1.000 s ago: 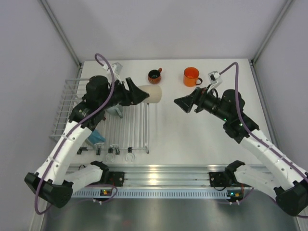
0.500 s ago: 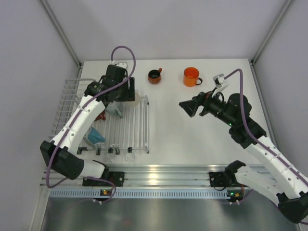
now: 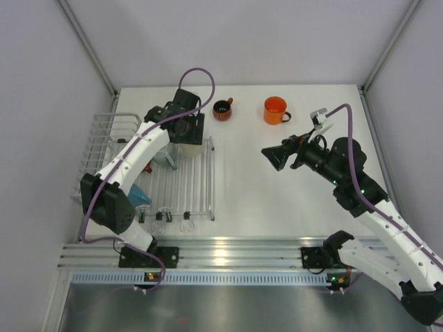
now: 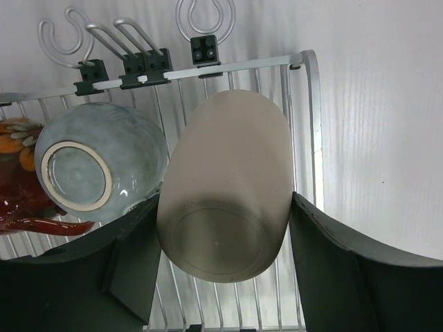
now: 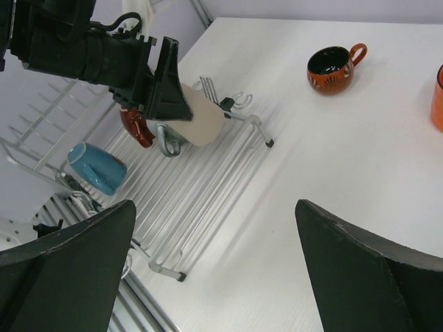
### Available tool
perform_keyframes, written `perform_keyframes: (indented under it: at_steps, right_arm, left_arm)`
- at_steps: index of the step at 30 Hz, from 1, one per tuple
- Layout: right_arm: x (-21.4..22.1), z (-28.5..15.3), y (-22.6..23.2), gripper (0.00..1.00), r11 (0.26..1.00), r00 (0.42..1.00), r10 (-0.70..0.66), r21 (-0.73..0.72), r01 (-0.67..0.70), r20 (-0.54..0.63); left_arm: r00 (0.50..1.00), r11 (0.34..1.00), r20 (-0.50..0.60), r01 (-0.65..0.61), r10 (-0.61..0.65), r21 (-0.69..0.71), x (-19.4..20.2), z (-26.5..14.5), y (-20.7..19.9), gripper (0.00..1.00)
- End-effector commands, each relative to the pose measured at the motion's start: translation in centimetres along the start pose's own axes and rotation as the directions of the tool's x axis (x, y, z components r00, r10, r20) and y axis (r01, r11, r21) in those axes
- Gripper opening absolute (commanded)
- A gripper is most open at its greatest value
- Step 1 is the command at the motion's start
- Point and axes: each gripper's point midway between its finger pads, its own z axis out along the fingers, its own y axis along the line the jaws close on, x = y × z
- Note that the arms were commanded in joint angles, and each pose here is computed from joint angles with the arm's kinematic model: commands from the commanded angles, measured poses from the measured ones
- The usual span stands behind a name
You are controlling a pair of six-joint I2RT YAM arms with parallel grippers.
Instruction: Load the cups into the dish rack
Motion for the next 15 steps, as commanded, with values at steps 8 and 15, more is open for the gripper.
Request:
perform_keyframes:
  at_steps: [8,15]
  right_arm:
    - [-1.5,-1.1,0.1,0.99,0.998,0.997,-0.062,0.018,0.061,0.051]
    - [-1.4,-1.0,-0.2,0.99,0.997,0.997,-0.067,0.028,0.065,0.048]
  left_arm:
    - [1.0,0.999,-0.002,-0.023,0.023,-0.04,-1.0,1.3,-0.3,0.0]
    - [0.998,0.998,-0.057,-0.03,0.026,-0.063,0.5,3.0,-0.1,0.1]
